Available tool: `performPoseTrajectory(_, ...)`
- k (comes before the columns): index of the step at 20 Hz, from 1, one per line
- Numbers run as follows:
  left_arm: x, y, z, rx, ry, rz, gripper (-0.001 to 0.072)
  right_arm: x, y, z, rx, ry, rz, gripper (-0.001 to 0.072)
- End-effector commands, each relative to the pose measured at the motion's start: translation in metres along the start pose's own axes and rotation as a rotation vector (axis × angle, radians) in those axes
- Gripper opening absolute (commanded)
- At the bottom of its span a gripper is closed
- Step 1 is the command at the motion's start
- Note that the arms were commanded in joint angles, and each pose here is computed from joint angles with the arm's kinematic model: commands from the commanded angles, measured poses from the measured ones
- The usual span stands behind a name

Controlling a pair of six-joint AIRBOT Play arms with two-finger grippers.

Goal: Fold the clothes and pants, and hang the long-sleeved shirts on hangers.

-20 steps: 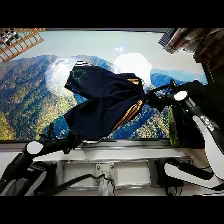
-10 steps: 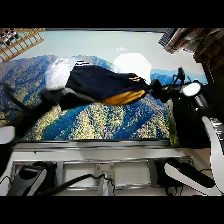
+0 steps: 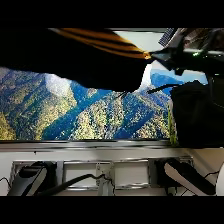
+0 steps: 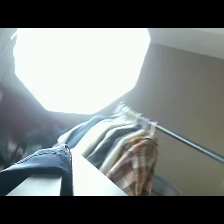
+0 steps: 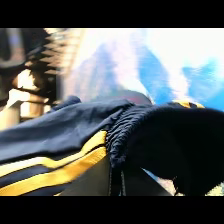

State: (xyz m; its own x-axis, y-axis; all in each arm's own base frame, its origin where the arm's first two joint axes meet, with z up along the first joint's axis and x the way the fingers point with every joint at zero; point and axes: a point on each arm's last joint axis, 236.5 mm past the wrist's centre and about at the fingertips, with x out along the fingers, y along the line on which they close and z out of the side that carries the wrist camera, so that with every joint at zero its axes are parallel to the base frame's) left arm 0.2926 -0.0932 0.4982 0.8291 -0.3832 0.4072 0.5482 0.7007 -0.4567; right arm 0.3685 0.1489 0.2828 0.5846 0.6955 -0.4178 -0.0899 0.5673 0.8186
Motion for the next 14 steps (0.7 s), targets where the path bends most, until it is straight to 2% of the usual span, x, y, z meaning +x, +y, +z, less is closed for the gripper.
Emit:
performPoseTrajectory(1, -0.017, -0.066, 0.027, 0.178, 0.017, -0.132, 0.0004, -0.059, 0.068, -0.034, -0.164, -0.019, 0.07, 0.0035)
performPoseTrajectory(3, -0.034, -0.085, 0.025, 0.23, 0.042, -0.163, 0.0004, -0.088, 0.088, -0.063, -0.228, -0.025, 0.086, 0.0035)
performPoseTrajectory(6, -0.062, -0.109, 0.035, 0.306, 0.015, -0.183, 0.0004, -0.125, 0.108, -0.109, -0.235, -0.026, 0.097, 0.0035)
performPoseTrajectory(8, -0.075, -0.11, 0.042, 0.394, -0.009, -0.149, 0.0004, -0.144, 0.108, -0.128, -0.203, -0.052, 0.066, 0.0035)
performPoseTrajectory(11, -0.071, -0.081, 0.037, 0.445, 0.034, -0.035, 0.0004, -0.162, 0.07, -0.141, -0.079, -0.091, -0.114, 0.0035)
performPoseTrajectory(14, -0.041, -0.036, -0.001, 0.429, 0.19, 0.029, 0.0003, -0.16, 0.021, -0.118, 0.02, -0.143, -0.293, 0.0035)
